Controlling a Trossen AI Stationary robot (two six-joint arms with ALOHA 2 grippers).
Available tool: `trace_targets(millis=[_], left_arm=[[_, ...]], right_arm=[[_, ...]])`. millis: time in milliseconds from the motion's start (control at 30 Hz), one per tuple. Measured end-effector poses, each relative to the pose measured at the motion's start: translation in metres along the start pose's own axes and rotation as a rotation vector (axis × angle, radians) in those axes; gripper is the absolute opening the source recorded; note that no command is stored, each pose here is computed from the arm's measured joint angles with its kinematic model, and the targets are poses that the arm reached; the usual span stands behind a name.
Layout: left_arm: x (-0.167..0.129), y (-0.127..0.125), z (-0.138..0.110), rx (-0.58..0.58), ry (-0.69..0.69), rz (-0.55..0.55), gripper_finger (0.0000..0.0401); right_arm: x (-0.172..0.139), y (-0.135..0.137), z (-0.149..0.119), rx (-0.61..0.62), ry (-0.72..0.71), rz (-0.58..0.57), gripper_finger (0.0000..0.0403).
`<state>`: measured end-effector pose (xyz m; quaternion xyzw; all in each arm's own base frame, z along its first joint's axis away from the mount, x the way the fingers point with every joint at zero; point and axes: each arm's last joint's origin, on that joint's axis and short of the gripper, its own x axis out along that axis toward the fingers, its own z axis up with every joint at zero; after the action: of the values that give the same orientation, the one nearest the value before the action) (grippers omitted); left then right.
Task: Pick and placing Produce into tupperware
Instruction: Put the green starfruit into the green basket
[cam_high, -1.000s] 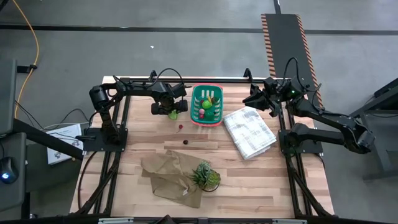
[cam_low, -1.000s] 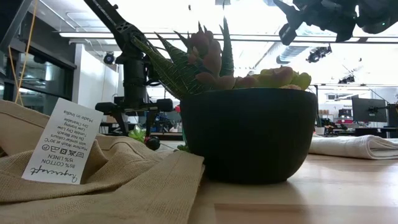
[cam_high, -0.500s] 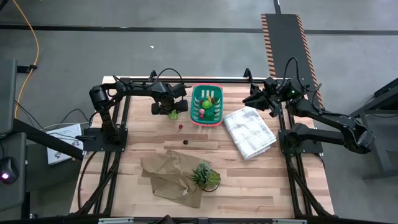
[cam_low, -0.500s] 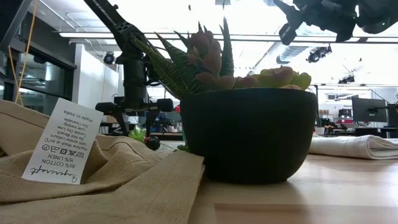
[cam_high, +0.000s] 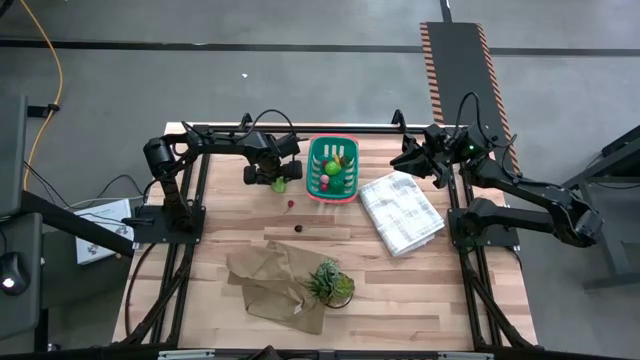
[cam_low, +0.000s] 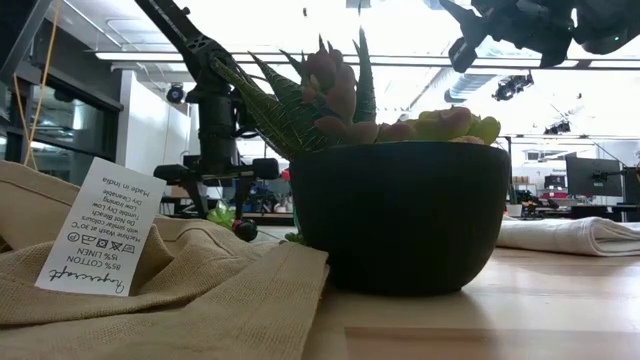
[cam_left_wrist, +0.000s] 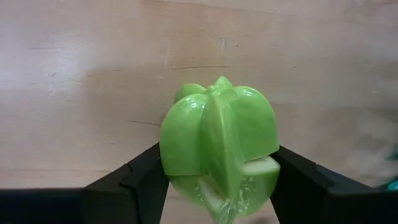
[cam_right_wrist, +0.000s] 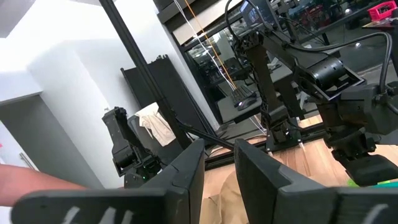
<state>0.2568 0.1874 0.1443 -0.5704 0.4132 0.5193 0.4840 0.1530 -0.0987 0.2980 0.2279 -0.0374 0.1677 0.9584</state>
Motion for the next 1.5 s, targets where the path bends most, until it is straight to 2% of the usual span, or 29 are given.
trace_targets(millis=[133, 333, 433, 667, 833, 967, 1167, 1333, 1500], left_arm=[[0.0000, 0.0000, 0.0000, 0.000, 0.000, 0.000, 0.0233], [0.0000, -0.0001, 0.0000, 0.000, 0.000, -0.001, 0.0202], [0.0000, -0.0002, -0.0001, 0.001, 0.000, -0.001, 0.0202], [0.0000, -0.0002, -0.0001, 0.001, 0.000, -0.001, 0.0230], [0.0000, -0.0001, -0.0001, 0.001, 0.000, -0.001, 0.0202], [0.0000, -0.0002, -0.0001, 0.001, 0.000, -0.001, 0.0202], [0.0000, -0.0001, -0.0001, 0.000, -0.001, -0.001, 0.0232], [0.0000, -0.0001, 0.0001, 0.000, -0.001, -0.001, 0.0204], [0.0000, -0.0001, 0.0000, 0.001, -0.001, -0.001, 0.0201]], right_arm=[[0.0000, 0.0000, 0.0000, 0.000, 0.000, 0.000, 0.0079], [0.0000, 0.0000, 0.0000, 0.000, 0.000, 0.000, 0.0079], [0.0000, 0.0001, 0.0000, 0.000, 0.000, 0.000, 0.0079], [0.0000, 0.0000, 0.0000, 0.000, 0.000, 0.000, 0.0079], [0.0000, 0.0001, 0.0000, 0.000, 0.000, 0.000, 0.0079], [0.0000, 0.0001, 0.0000, 0.000, 0.000, 0.000, 0.0079], [0.0000, 0.0000, 0.0000, 0.001, 0.000, 0.000, 0.0079], [0.0000, 0.0001, 0.0000, 0.000, 0.000, 0.000, 0.0079], [0.0000, 0.0000, 0.0000, 0.001, 0.000, 0.000, 0.0079]])
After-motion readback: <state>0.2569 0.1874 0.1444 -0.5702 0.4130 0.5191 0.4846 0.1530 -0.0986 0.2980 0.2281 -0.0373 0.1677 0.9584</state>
